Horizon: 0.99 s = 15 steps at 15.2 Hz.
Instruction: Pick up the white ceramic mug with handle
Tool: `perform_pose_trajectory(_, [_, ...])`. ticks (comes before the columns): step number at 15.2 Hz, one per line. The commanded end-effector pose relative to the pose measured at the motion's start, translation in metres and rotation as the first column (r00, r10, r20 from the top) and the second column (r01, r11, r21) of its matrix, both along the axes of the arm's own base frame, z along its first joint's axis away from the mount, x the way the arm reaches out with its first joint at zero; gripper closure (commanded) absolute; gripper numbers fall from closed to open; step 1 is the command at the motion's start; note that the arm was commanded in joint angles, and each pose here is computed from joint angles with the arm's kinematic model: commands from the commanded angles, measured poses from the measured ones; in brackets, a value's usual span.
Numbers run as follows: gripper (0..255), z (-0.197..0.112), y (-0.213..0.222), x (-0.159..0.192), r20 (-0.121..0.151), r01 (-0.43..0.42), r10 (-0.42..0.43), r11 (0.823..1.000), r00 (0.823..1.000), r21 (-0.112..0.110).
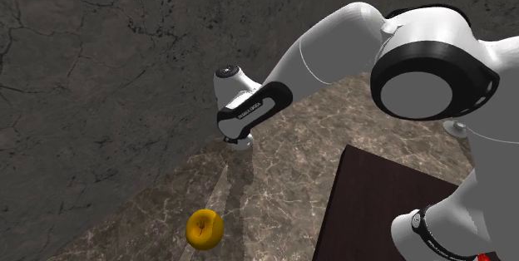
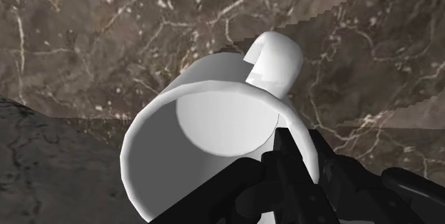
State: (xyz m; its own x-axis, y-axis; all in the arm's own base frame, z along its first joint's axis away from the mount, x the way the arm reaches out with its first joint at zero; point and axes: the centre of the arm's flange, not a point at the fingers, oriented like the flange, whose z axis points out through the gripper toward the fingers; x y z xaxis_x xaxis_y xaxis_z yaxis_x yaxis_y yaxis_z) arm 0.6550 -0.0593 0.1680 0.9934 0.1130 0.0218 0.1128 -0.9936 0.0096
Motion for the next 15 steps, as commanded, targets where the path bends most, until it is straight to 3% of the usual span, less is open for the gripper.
perform_pose_trajectory(1, [255,0.010,0.000,0.001,0.001,0.000,0.000,1.000,1.000,0.000])
perform_pose_trajectory(15, [255,0.074,0.000,0.001,0.001,0.000,0.000,1.000,1.000,0.000])
